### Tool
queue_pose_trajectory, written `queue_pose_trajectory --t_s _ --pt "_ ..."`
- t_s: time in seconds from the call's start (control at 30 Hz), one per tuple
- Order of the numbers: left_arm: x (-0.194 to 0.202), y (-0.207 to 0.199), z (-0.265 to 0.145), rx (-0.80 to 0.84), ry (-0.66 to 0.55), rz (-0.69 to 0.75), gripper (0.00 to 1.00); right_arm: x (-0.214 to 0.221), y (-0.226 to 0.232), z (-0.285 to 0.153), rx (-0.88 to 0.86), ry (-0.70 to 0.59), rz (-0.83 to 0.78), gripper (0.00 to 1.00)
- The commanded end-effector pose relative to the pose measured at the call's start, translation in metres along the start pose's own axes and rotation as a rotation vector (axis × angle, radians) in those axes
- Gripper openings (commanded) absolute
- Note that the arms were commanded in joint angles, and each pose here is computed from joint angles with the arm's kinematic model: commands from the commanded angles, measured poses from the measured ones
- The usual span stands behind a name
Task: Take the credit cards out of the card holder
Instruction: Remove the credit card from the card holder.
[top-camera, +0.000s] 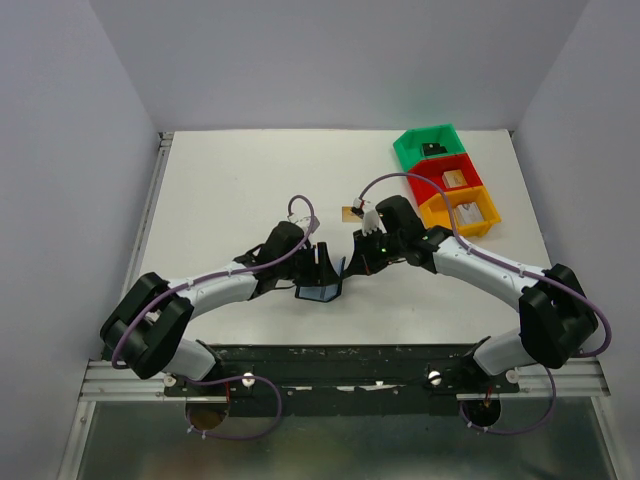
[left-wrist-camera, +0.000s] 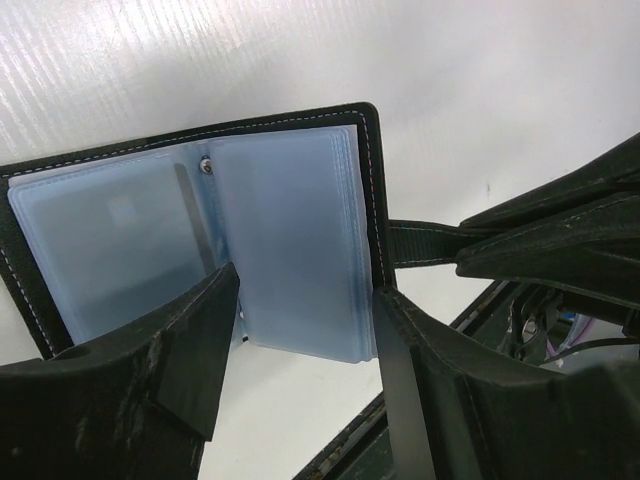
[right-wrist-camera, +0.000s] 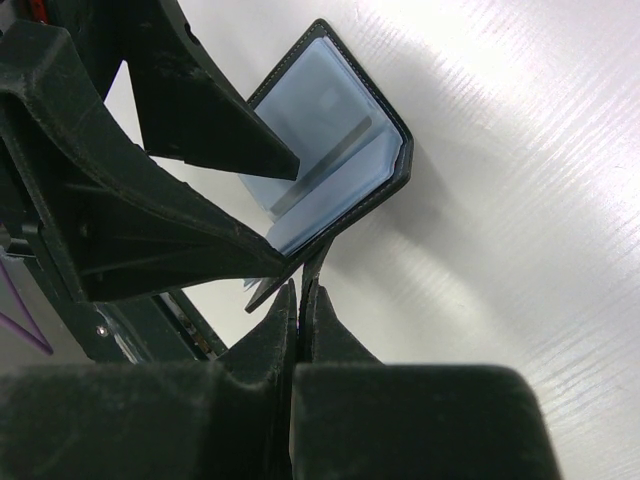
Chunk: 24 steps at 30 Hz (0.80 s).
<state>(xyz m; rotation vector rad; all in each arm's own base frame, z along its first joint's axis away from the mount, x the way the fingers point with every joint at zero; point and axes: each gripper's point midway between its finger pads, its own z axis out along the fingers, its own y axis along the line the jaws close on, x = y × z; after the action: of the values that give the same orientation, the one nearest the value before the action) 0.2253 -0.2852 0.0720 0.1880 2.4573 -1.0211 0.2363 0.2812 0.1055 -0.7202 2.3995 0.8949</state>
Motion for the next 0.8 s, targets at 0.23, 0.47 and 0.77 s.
queue_pose_trajectory --t_s 0.23,0.47,0.77 --pt "-0.011 -0.003 -0.006 -0.014 -0.053 0.028 0.71 -0.002 0.002 -0.004 -0.021 -0.014 -0.019 0.0" --pt "-0.013 0.0 -0.011 -0.038 -0.08 0.03 0.72 -0.002 0.002 -0.004 -0.021 -0.014 -0.019 0.0" --pt "-0.01 0.009 -0.009 -0.069 -0.08 0.011 0.66 -0.001 0.001 -0.003 -0.02 -0.007 -0.015 0.0"
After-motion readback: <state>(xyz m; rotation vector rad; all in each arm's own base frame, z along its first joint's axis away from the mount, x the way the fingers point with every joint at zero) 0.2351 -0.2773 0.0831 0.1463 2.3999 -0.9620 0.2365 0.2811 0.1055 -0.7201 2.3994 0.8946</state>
